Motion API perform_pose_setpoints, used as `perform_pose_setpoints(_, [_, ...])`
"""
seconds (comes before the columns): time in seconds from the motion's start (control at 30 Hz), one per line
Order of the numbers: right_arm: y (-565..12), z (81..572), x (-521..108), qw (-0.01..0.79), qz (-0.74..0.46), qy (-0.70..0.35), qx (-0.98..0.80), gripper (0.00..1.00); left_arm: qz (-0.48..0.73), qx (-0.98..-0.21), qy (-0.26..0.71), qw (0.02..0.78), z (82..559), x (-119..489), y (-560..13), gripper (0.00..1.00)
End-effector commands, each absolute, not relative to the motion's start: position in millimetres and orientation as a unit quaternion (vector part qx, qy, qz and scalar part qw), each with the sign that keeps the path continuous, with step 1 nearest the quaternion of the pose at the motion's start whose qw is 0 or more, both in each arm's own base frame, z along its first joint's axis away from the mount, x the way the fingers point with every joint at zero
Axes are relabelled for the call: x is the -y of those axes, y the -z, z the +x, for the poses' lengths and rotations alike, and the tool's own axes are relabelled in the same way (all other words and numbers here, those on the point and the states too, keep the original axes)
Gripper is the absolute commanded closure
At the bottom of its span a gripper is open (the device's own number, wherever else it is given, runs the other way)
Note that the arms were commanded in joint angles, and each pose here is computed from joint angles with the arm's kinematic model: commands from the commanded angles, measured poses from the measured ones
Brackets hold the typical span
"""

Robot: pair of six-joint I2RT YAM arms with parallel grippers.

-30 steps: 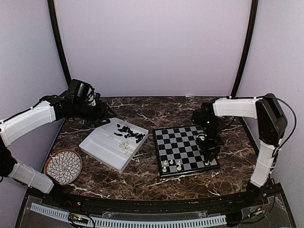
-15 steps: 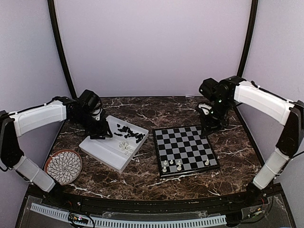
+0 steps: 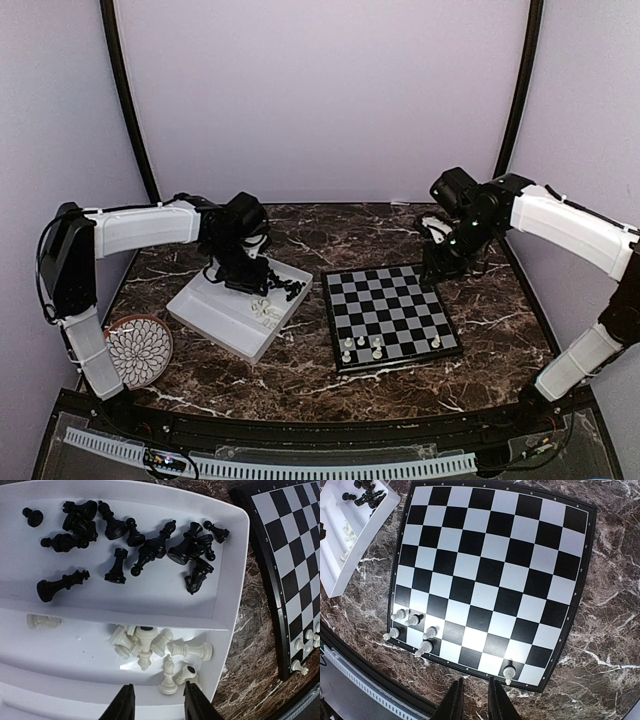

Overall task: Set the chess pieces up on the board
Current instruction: Pick up the knight from the storage box.

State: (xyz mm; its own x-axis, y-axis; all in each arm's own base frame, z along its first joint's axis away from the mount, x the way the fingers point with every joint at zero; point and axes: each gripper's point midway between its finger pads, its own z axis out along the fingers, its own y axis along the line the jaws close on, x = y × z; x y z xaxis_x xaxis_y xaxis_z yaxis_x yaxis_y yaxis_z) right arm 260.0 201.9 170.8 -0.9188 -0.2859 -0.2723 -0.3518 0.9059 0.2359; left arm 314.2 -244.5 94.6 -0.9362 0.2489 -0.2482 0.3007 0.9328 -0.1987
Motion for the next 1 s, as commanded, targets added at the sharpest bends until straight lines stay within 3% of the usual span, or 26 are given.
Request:
perform_pose_setpoints(0.0, [-177,262,-204,0.139,-0.172,-0.155,-0.963,0.81,0.142,-0.984,0.065,0.084,311,238,-82,0.64])
perform_pose_setpoints(0.33, [-168,256,-200,0.13,-0.178,-0.149,-0.964,0.82,0.157,-0.982,-0.012,0.105,327,217,-69,0.65])
perform_pose_setpoints(0.5, [-167,255,-201,0.13,-0.179,-0.152,-0.963,0.82,0.111,-0.985,-0.046,0.123,352,183,-74,0.59])
perform_pose_setpoints(0.67, [-164,253,-199,0.126,-0.18,-0.15,-0.964,0.82,0.089,-0.984,-0.051,0.145,378,171,-78,0.57])
perform_pose_setpoints(0.97, [-164,245,-192,0.125,-0.178,-0.142,-0.966,0.82,0.157,-0.981,-0.011,0.114,392,168,-64,0.63])
